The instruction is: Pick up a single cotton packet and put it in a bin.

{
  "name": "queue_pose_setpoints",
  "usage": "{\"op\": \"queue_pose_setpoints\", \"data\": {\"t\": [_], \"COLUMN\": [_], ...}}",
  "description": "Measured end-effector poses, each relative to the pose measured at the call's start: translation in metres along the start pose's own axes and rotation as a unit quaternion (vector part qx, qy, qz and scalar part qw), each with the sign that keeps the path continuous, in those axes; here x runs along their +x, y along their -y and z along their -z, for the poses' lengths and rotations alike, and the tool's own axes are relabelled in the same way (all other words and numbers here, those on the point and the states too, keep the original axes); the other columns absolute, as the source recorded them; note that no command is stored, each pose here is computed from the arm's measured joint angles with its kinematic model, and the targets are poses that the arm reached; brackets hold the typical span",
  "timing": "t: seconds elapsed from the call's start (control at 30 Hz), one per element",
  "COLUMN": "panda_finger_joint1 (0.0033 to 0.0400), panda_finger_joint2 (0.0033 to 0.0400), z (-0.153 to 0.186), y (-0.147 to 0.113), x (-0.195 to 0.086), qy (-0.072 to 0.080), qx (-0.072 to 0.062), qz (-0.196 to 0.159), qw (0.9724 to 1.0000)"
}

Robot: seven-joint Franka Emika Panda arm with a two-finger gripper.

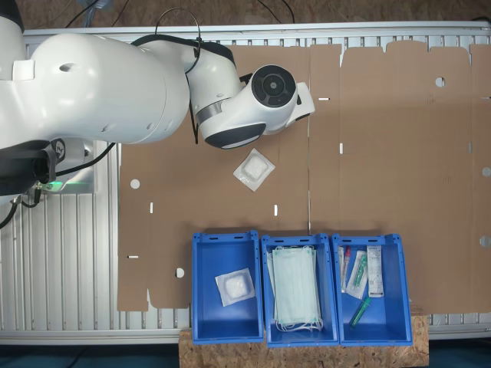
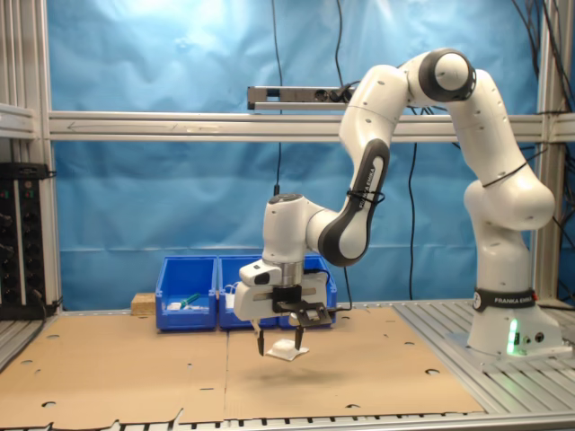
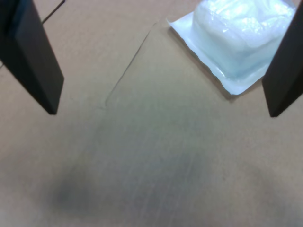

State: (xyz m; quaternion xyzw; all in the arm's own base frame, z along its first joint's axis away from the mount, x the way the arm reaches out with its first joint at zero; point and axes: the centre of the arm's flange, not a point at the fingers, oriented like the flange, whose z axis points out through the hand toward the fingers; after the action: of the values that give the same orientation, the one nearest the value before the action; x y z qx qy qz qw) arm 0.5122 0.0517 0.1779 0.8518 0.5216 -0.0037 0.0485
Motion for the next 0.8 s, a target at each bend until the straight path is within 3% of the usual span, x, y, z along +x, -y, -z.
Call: {"op": "queue_pose_setpoints", "data": {"t": [0.4,0.6,0.8], "panda_finger_joint1": [0.04,0.04,0.04], "panda_finger_joint2": [0.04,0.04,0.04], "z": [0.036,0.061,0.068], "y": [0.0,-0.008,-0.016], "x": [0.006,-0.001,-0.015], "qy": [0.008,0.014,0.02], "qx": [-0.004,-0.011,-0.009], "qz": [0.01,0.034,0.062], "qw": [0.9999,0.9993,0.9979]}}
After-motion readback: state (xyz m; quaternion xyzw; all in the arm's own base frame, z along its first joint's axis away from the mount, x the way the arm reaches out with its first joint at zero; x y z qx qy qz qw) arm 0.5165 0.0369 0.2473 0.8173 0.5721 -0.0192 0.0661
